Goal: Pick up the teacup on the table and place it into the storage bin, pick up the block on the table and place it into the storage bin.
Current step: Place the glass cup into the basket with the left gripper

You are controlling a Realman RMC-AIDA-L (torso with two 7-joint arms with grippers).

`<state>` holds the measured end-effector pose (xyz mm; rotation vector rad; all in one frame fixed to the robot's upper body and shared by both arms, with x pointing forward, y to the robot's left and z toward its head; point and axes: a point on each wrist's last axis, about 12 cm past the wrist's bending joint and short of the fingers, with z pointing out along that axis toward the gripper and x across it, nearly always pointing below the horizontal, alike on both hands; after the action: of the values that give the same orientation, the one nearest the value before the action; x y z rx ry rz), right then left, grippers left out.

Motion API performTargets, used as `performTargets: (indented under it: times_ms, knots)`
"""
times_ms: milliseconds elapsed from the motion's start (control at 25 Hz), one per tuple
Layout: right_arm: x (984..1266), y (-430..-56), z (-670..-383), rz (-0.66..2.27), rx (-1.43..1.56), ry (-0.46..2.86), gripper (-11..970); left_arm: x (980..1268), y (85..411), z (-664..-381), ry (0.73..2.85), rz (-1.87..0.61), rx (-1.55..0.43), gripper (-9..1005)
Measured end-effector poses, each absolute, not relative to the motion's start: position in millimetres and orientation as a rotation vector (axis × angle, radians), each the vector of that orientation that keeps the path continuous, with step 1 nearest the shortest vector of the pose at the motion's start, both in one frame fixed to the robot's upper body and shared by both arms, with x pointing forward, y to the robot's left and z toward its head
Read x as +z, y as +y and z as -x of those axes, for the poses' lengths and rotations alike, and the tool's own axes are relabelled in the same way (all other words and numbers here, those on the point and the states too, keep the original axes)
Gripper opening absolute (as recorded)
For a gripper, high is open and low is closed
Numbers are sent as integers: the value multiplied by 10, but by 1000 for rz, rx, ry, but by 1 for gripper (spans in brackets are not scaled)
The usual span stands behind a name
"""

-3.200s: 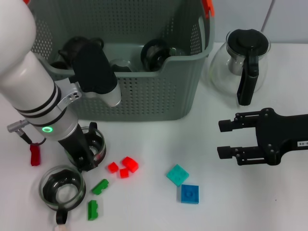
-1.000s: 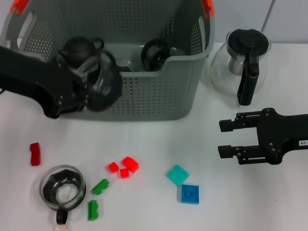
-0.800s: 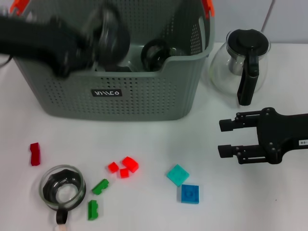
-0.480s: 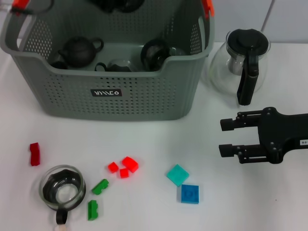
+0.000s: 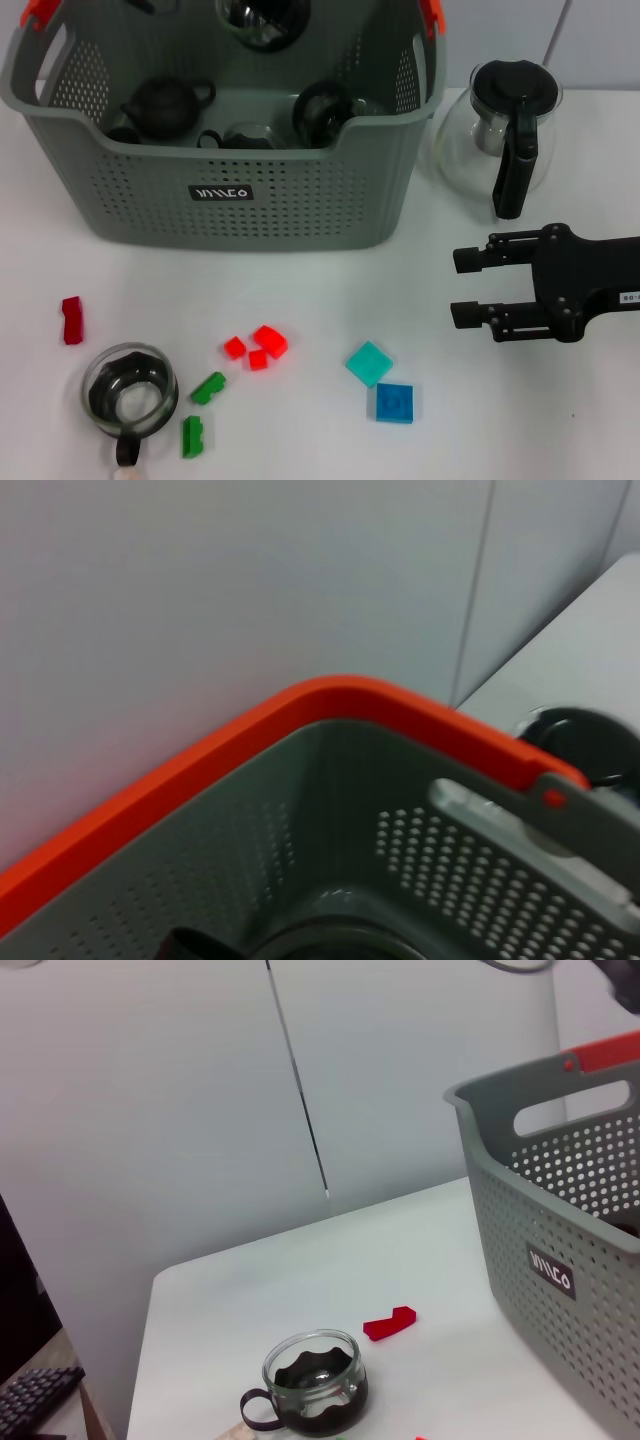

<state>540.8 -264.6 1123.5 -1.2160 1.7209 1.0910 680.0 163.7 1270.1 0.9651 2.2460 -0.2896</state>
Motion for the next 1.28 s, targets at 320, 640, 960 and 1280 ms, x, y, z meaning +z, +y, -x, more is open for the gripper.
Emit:
performTargets:
  times_ms: [320, 640, 960, 1280]
  knots:
    - [11235, -2634, -5417, 1213, 1086, 1717, 689, 12352, 1359, -7006, 2285, -940, -238, 34]
    - [11241, -2634, -5416, 1208, 1089, 1712, 689, 12131, 1242, -6994, 2245, -989, -201, 34]
    - [11238, -2636, -5413, 1208, 1090, 1713, 688, 12022, 1241, -6980, 2275, -1011, -192, 34]
    - [11230, -2644, -5405, 1204, 1090, 1716, 688, 11973, 1299, -6980, 2283, -1003, -169, 34]
